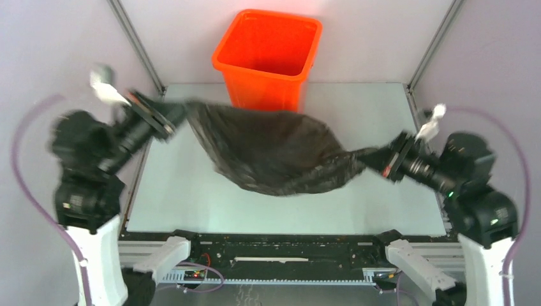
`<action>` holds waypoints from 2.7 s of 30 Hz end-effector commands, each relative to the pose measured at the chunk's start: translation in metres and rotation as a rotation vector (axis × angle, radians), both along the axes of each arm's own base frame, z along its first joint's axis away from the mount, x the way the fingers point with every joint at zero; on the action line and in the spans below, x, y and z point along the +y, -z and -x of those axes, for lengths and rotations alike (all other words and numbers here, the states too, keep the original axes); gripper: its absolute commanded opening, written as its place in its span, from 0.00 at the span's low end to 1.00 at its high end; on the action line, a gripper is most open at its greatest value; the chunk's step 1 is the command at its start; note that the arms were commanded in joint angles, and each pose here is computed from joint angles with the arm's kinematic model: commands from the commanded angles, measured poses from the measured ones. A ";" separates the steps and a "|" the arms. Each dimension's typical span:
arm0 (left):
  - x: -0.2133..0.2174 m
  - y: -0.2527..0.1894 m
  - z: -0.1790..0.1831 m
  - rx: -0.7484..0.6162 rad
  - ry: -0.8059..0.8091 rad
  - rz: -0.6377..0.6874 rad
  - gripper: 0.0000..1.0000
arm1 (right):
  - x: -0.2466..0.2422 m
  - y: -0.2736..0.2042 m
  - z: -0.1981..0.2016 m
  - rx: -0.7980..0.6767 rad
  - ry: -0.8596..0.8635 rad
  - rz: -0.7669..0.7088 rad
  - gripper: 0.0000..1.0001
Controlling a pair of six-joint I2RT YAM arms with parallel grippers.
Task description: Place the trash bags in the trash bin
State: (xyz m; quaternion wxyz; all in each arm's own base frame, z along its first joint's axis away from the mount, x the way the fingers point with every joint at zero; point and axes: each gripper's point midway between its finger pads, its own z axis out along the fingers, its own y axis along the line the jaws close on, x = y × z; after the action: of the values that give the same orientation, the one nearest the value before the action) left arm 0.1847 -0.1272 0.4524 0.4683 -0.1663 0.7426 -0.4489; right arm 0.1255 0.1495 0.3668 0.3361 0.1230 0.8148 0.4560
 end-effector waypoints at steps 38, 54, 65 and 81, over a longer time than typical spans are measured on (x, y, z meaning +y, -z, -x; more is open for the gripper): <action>0.094 -0.016 0.002 -0.066 -0.526 -0.117 0.00 | 0.100 0.008 -0.078 0.038 -0.249 -0.130 0.00; 0.054 -0.316 0.155 -1.000 -0.175 0.292 0.00 | 0.120 -0.275 -0.009 -0.678 -0.525 -0.424 0.00; 0.108 0.064 0.015 0.044 -0.514 -0.337 0.00 | 0.129 0.073 -0.059 0.230 -0.269 -0.062 0.00; 0.150 -0.177 0.153 -0.636 -0.738 -0.111 0.00 | 0.171 -0.108 -0.020 -0.193 -0.519 -0.193 0.00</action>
State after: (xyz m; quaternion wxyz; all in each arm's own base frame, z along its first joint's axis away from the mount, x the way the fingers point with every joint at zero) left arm 0.0360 -0.0074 0.6716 0.8156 -0.1785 0.4563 -0.3078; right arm 0.1576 0.3050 0.4863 0.2821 -0.0672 0.7215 0.6288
